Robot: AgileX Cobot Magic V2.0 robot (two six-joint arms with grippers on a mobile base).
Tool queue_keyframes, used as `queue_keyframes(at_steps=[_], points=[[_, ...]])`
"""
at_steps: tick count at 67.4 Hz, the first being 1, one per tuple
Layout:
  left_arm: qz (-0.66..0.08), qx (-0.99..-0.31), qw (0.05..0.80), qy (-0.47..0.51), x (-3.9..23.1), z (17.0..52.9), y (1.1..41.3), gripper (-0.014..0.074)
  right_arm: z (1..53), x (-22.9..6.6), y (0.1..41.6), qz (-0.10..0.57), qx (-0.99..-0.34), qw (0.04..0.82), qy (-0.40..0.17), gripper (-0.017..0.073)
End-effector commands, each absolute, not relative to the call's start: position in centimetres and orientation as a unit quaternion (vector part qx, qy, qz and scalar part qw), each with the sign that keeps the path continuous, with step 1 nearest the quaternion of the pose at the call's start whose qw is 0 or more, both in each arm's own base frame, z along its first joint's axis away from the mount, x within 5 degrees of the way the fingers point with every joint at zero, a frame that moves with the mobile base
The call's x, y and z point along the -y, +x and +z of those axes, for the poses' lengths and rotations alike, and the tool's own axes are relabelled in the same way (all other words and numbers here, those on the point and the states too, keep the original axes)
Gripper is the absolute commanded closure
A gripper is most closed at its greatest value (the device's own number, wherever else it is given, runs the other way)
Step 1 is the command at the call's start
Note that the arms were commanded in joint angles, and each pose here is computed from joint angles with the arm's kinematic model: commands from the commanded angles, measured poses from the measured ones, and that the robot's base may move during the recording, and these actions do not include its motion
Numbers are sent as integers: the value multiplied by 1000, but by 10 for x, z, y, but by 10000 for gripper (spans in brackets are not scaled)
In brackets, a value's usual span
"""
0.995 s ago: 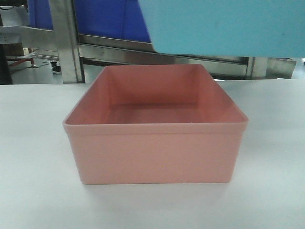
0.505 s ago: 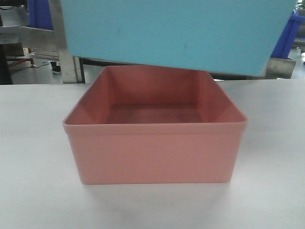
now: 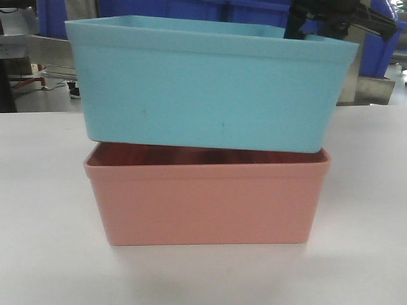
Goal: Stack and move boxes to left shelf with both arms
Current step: 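Lower the light-blue bin into the pink bin and open the right gripper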
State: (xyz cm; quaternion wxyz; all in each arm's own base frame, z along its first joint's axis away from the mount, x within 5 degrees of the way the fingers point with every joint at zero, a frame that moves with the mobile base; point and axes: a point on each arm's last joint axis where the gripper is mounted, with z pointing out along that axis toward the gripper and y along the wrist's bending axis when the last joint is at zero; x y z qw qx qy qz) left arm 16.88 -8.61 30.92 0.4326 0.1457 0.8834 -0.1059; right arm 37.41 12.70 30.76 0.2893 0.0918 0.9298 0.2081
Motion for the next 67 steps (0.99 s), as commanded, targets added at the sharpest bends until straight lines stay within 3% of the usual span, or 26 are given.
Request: queue_keyframes(at_steps=[1,27,58,65,67], points=[[-129,-857,477,145,90,326,170,602,344,-126,373,246,-893,362,106,503],[-129,-857,477,145,90,326,170,602,323,-128,381,222,-910,338,94,503],[-130,-857,478,145,90,326,170,602,322,-132,385,184,-907,376,43,496],[-130,-857,478,145,90,326,170,602,322,-132,385,181,-908,377,36,405],[-130,-857,478,145,90,326,170,602,322,-132,385,181,-908,377,34,341]])
